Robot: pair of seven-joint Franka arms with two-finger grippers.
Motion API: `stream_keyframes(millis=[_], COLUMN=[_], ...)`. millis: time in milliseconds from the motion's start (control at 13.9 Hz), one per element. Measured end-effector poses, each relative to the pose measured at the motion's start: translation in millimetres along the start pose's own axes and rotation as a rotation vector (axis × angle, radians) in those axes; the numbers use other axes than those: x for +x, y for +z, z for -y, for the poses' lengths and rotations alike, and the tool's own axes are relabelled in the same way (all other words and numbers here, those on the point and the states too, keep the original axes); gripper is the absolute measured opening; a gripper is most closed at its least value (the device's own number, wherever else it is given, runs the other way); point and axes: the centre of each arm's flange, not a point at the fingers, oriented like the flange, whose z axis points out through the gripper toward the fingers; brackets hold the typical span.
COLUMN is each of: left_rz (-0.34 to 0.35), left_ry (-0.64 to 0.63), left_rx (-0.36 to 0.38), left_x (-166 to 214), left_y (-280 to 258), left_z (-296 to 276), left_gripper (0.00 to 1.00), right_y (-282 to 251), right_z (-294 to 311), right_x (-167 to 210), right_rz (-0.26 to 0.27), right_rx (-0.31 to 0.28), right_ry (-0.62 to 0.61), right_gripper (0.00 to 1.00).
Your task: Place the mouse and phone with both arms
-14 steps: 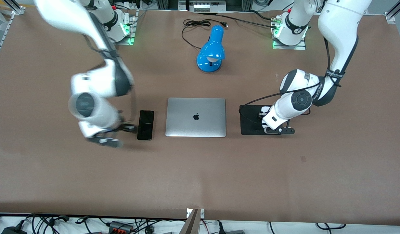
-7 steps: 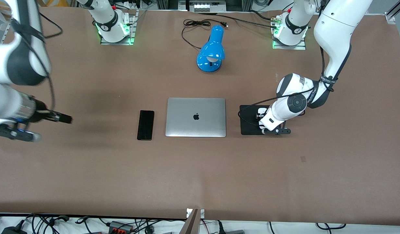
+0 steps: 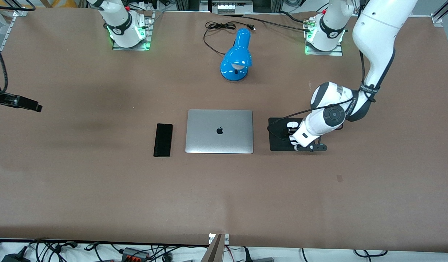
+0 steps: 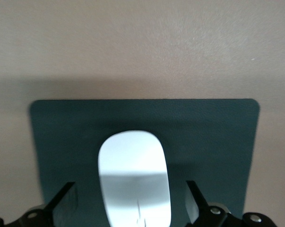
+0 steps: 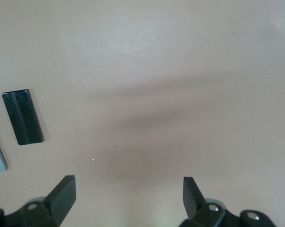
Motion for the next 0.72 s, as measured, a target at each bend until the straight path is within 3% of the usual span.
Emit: stream_keyframes(millis=[144, 432, 504, 720], left_rz=[0.011, -0.028, -0.026, 0.004], left_ry=[-0.003, -0.032, -0.018, 0.061], left_rx=[0.030, 0.050, 0.055, 0.060], left_x=[10, 26, 24, 18], left_y=[-65, -223, -254, -322], left_z=[-3, 8, 15, 54], left_gripper=[1.00, 1.00, 1.00, 1.00], right_y=[0, -17, -21, -27], right_z=[-7, -8, -7, 2], right_x=[2, 2, -1, -22], right_rz=[-0.010, -0.112, -0.114, -0.038], right_rx=[0.038, 0.072, 0.073, 0.074], right_ry=[0.013, 0.019, 0.013, -0.007], right_gripper=[1.00, 1.00, 1.00, 1.00])
